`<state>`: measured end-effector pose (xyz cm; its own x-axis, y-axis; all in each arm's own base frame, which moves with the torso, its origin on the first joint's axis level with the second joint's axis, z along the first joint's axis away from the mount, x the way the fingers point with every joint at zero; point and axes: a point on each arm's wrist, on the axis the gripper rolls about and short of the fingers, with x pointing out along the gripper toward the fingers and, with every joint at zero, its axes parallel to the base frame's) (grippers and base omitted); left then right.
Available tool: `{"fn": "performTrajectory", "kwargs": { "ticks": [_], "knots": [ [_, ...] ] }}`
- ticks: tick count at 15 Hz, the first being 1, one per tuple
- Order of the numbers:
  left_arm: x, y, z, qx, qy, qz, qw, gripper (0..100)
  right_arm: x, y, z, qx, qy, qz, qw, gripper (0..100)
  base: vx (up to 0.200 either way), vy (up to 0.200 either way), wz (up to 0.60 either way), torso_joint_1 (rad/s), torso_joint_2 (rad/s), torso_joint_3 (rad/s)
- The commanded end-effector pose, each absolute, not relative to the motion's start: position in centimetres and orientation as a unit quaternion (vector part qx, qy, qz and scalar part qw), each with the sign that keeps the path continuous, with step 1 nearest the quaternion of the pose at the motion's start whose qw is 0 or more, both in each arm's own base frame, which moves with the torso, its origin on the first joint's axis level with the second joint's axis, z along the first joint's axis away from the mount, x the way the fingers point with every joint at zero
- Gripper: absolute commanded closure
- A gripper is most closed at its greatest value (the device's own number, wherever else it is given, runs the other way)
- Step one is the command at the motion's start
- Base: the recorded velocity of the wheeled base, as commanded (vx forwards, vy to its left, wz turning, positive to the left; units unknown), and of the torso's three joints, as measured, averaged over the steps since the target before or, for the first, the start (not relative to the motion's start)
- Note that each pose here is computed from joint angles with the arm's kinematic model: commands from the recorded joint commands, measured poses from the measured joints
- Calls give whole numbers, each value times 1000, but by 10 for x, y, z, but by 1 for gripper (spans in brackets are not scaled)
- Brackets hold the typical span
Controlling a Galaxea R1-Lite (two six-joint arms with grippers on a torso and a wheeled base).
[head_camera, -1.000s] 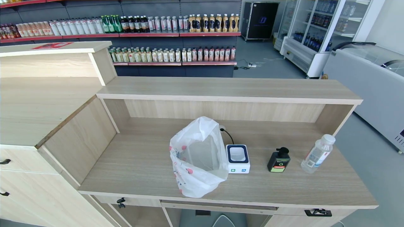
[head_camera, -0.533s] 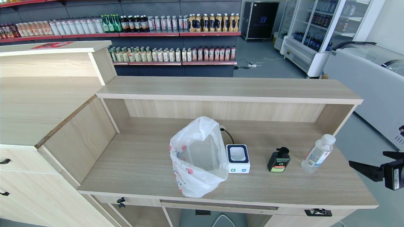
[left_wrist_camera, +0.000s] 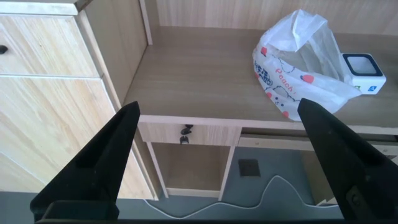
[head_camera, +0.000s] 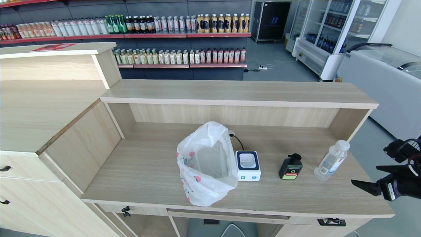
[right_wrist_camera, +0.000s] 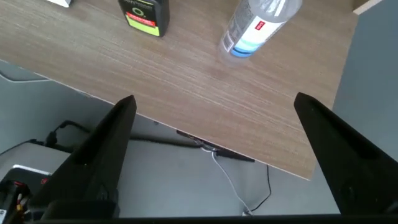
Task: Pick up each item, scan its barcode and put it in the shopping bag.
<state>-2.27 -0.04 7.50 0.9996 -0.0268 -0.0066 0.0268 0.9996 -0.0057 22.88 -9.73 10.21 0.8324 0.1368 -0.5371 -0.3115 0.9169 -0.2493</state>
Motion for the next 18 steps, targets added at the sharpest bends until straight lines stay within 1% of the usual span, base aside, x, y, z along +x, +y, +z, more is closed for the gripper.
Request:
{"fn": "performTrajectory", "kwargs": {
  "ticks": [1, 4, 8, 11, 18],
  "knots": [
    [-23, 0, 75, -3, 3, -13, 1000, 0, 244, -105, 77, -165, 277, 146, 935, 0, 0, 0, 0, 0, 0, 0],
    [-23, 0, 75, -3, 3, -14, 1000, 0, 258, -109, 63, -185, 266, 182, 928, 0, 0, 0, 0, 0, 0, 0],
    [-23, 0, 75, -3, 2, -14, 1000, 0, 287, -112, 35, -226, 224, 224, 921, 0, 0, 0, 0, 0, 0, 0],
    [-23, 0, 75, -3, 3, -14, 1000, 0, 304, -102, 27, -229, 205, 267, 913, 0, 0, 0, 0, 0, 0, 0],
    [-23, 0, 75, -3, 3, -14, 1000, 0, 335, -76, 18, -240, 178, 321, 899, 0, 0, 0, 0, 0, 0, 0]
  ]
}}
